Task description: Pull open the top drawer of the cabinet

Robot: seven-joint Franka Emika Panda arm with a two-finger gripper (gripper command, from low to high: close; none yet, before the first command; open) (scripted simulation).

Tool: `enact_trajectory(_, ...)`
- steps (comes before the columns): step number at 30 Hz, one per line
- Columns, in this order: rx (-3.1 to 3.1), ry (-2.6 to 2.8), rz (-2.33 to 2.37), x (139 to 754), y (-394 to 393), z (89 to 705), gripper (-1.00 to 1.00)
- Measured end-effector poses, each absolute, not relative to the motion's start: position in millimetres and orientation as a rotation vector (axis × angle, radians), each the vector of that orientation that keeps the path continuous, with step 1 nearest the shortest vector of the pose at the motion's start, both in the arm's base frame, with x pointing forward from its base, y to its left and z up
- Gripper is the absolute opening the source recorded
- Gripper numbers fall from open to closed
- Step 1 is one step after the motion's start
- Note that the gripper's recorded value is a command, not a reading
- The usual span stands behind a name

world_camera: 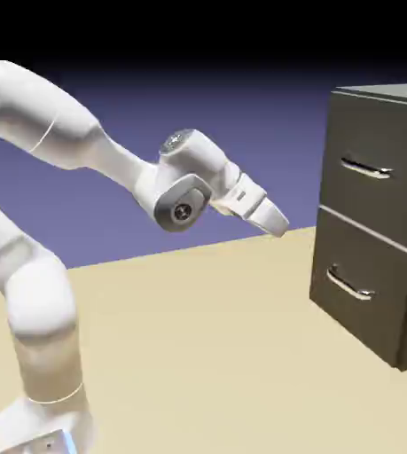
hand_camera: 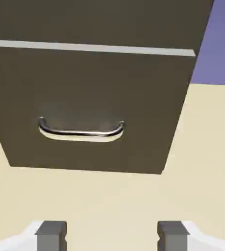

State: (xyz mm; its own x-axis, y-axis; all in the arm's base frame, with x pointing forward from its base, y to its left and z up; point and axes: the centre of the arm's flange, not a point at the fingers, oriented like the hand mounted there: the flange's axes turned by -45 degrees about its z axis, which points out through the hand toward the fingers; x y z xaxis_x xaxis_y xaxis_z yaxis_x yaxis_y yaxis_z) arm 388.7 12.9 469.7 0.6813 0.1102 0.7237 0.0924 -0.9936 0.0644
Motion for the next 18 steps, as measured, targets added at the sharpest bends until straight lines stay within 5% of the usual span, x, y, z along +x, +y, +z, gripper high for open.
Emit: enact_trajectory(18, 2.227, 1.089, 1.435, 345.5, 66.5, 613.1, 0.0)
